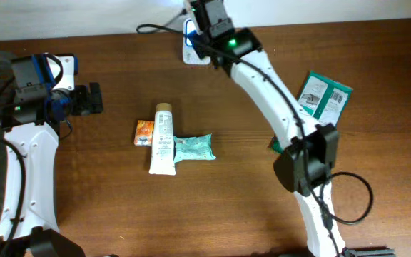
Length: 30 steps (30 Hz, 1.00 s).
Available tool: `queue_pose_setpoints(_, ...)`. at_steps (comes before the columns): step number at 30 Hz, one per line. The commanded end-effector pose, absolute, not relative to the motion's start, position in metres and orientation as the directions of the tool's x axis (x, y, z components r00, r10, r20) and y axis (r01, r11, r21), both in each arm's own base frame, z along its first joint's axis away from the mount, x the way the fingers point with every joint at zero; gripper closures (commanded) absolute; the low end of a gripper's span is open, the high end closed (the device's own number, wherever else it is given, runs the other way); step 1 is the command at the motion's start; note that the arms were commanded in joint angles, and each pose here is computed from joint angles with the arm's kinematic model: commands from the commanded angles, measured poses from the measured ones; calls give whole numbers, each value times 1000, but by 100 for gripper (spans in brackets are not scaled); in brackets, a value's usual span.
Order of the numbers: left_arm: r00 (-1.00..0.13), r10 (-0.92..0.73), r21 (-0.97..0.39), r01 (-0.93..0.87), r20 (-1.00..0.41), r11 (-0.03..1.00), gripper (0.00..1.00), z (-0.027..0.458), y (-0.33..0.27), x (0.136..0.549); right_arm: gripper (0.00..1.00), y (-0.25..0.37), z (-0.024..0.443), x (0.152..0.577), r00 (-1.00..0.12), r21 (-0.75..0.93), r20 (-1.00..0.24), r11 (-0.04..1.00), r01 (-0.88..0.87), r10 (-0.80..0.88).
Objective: Scan the item barcode
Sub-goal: 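Carry the jar right and set it beside the green package, then grasp the light-green packet at table centre with the right gripper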
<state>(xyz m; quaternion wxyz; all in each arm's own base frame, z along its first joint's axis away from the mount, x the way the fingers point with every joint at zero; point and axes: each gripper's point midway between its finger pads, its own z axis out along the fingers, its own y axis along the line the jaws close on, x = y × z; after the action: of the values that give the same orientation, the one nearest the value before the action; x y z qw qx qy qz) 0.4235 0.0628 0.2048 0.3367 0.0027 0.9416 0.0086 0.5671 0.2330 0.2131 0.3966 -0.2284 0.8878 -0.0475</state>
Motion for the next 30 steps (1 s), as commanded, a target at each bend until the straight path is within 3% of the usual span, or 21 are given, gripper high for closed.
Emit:
queue_pose_setpoints(1, -771, 22, 19, 13, -636, 1000, 1, 206, 62, 423, 56, 189, 182, 546, -760, -141, -564, 944, -297, -323)
queue_pose_setpoints(4, -771, 22, 19, 13, -636, 1000, 1, 206, 62, 423, 56, 123, 158, 544, -868, -48, -466, 984, -170, -173)
queue_pose_setpoints(8, -771, 21, 18, 13, -636, 1000, 1, 206, 62, 423, 56, 37, 126, 547, -927, 16, -376, 1000, 16, 21)
queue_pose_setpoints(15, -771, 22, 19, 13, -636, 1000, 1, 206, 62, 423, 55, -10, 46, 531, -976, 72, -177, 991, 117, 128)
queue_pose_setpoints(17, -771, 22, 19, 13, -637, 1000, 1, 206, 62, 423, 44, -11, 44, 527, -980, 69, -157, 991, 116, 125)
queue_pose_setpoints(18, -771, 22, 19, 13, -636, 1000, 1, 206, 62, 423, 22, -12, 44, 525, -981, 69, -150, 991, 117, 126)
queue_pose_setpoints(19, -771, 22, 19, 13, -636, 1000, 1, 206, 62, 423, 2, -12, 48, 524, -981, 68, -151, 991, 113, 123)
queue_pose_setpoints(23, -771, 22, 19, 13, -636, 1000, 1, 206, 62, 423, 2, -5, 123, 526, -952, 103, -282, 990, 93, 118)
queue_pose_setpoints(26, -771, 22, 19, 13, -636, 1000, 1, 206, 62, 423, 1, 72, 199, 485, -957, 381, -283, 923, -50, 66)
queue_pose_setpoints(30, -771, 22, 19, 13, -636, 1000, 1, 206, 62, 423, 2, 145, 188, 452, -984, 485, -169, 864, -135, -59)
